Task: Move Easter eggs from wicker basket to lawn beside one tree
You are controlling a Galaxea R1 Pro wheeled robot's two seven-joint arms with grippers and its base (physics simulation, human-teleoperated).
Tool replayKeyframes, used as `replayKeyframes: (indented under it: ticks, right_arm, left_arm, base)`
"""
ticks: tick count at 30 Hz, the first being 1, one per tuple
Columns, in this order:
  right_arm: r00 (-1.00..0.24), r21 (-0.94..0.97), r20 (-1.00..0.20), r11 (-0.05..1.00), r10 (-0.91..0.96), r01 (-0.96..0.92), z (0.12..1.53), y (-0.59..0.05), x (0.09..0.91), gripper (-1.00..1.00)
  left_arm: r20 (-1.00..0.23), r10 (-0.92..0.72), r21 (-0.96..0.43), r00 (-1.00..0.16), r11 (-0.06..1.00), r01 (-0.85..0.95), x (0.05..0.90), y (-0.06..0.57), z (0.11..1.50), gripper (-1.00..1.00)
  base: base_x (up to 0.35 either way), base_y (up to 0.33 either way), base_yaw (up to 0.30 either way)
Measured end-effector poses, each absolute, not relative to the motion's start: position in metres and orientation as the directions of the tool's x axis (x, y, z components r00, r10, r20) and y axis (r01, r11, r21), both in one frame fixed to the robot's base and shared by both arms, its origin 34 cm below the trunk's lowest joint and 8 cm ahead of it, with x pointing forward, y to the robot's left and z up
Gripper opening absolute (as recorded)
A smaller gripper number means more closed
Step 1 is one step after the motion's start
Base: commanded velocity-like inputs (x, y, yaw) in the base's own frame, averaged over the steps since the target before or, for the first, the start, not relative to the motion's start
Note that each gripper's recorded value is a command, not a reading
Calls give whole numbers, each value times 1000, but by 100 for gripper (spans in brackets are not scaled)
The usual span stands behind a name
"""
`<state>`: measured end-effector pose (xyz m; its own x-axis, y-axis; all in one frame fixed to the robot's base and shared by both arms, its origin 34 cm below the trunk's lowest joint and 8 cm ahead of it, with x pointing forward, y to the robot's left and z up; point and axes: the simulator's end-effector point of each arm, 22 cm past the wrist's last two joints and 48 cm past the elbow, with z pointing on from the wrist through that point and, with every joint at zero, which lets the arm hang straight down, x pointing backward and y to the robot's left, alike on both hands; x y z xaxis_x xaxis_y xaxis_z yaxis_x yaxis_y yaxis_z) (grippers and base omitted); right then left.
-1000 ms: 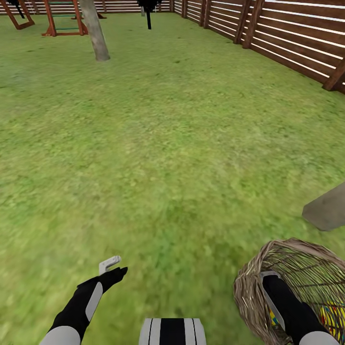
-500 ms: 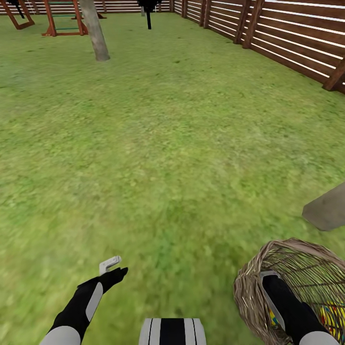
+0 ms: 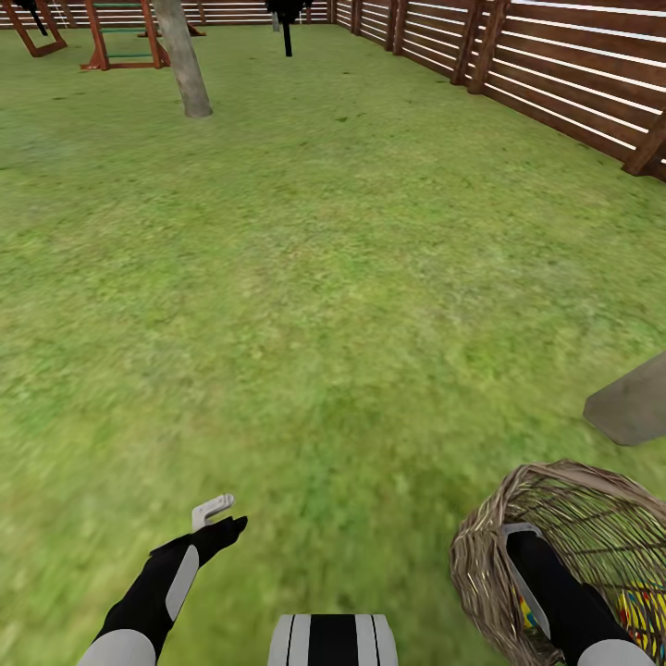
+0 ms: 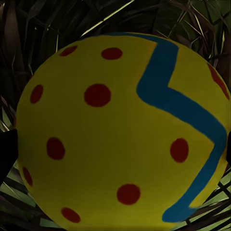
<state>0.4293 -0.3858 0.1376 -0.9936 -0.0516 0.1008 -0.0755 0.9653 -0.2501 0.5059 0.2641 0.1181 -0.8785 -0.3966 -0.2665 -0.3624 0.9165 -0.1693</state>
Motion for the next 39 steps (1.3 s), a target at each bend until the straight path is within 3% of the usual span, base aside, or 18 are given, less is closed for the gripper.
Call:
replayKeyframes:
  ticks: [23,30,39]
  right_arm:
    - [-995,-246,93,967,-44,-66,140,-388,427,-100]
    - [-997,-254,65,966,-42,-57,151,-391,437,-100]
    - [-999,-261,28,964,-39,-45,166,-395,449,-100]
  left_arm:
    - [-282,-393,-173,-875,918,-356,512,264,127,100]
    - [-302,-392,-179,-869,919,-352,521,263,138,100]
    - [-334,-393,-193,-857,918,-346,534,263,156,100]
  base:
    - [0,0,0]
    - [-237,0,0]
    - [-12,0,0]
